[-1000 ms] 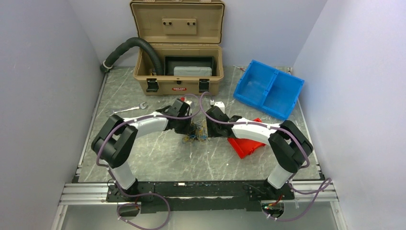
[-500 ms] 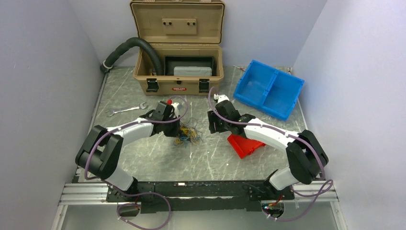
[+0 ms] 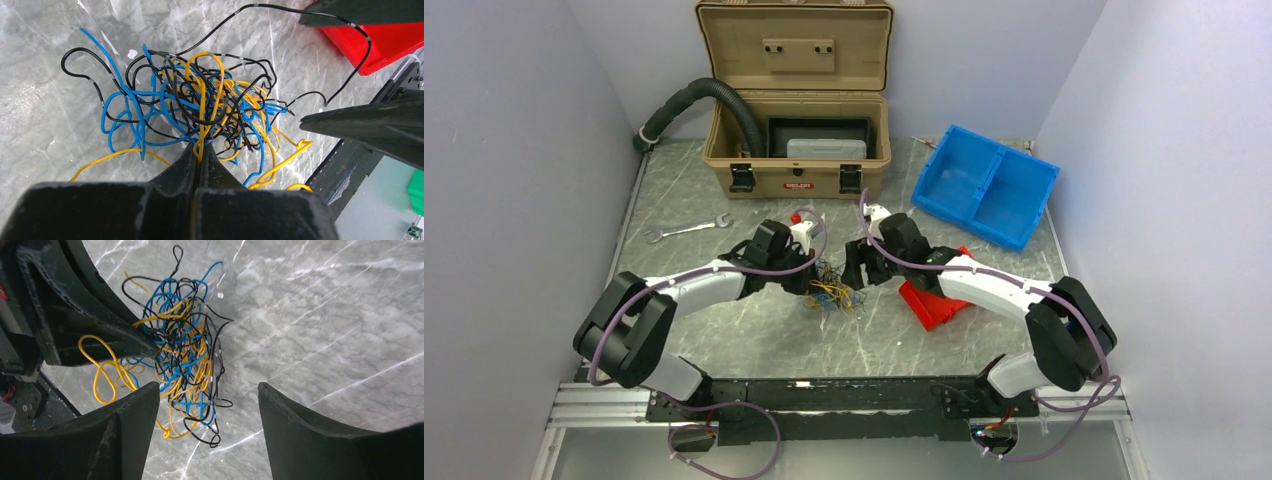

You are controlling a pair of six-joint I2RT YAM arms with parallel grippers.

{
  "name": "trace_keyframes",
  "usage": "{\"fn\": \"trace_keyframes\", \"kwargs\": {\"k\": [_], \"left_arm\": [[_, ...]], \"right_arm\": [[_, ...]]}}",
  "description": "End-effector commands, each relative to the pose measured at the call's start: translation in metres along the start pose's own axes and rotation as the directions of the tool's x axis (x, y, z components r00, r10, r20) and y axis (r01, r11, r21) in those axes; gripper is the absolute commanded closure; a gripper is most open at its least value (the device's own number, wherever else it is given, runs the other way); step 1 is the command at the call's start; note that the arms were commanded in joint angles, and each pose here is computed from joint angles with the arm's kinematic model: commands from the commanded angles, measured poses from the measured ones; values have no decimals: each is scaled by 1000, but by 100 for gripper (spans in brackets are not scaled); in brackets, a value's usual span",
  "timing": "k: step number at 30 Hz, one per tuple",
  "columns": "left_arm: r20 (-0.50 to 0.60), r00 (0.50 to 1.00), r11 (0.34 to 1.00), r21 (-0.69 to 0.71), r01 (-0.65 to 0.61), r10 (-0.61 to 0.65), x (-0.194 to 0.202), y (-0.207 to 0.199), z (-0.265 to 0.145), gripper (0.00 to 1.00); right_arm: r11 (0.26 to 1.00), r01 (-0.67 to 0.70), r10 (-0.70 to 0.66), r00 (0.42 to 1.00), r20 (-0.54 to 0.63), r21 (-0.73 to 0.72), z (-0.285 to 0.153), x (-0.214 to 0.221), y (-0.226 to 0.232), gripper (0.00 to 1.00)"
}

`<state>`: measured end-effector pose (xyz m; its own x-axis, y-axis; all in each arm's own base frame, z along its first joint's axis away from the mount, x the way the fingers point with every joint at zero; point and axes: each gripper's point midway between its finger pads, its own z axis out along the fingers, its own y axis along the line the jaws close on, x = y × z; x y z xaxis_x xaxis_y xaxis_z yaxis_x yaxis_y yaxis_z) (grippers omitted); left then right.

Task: Untangle the cables
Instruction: Untie the cable.

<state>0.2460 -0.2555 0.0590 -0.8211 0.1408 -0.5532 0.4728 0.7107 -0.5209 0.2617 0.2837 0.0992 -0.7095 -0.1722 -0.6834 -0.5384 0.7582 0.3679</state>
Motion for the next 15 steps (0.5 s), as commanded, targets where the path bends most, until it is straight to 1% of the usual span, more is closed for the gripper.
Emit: {"fn": "trace_keyframes", "kwargs": {"k": [1, 3, 5, 6, 7, 10, 13, 15], "left_arm": [[75, 995, 994, 78, -70, 64, -18, -19, -3, 95], [72, 995, 996, 57, -72, 68, -16, -17, -3, 85], [85, 994, 997, 34, -72, 69, -17, -16, -8, 72], [102, 992, 997, 23, -71, 68, -20, -16, -12, 67], [110, 992, 998, 10, -63, 62, -20, -16, -16, 64], [141, 990, 999, -41, 14, -8, -20, -12, -28, 59], [192, 978, 995, -43, 91, -81, -13, -16, -39, 48], [230, 968, 992, -45, 114, -101, -10, -20, -48, 40]], "right_arm": [[997, -20, 21, 1000, 19, -74, 2, 4, 12, 25], [997, -29, 31, 999, 18, -77, -1, 7, 12, 25], [997, -29, 31, 999, 25, -77, -4, 7, 13, 25], [997, -30, 32, 999, 30, -70, -5, 7, 12, 25], [998, -28, 31, 999, 37, -62, -7, 5, 11, 25], [999, -33, 35, 998, 55, -26, -12, 2, 6, 25], [994, -74, 68, 995, 72, 79, -13, -1, -13, 25], [984, -106, 98, 993, 66, 142, -10, 1, -25, 25]]}}
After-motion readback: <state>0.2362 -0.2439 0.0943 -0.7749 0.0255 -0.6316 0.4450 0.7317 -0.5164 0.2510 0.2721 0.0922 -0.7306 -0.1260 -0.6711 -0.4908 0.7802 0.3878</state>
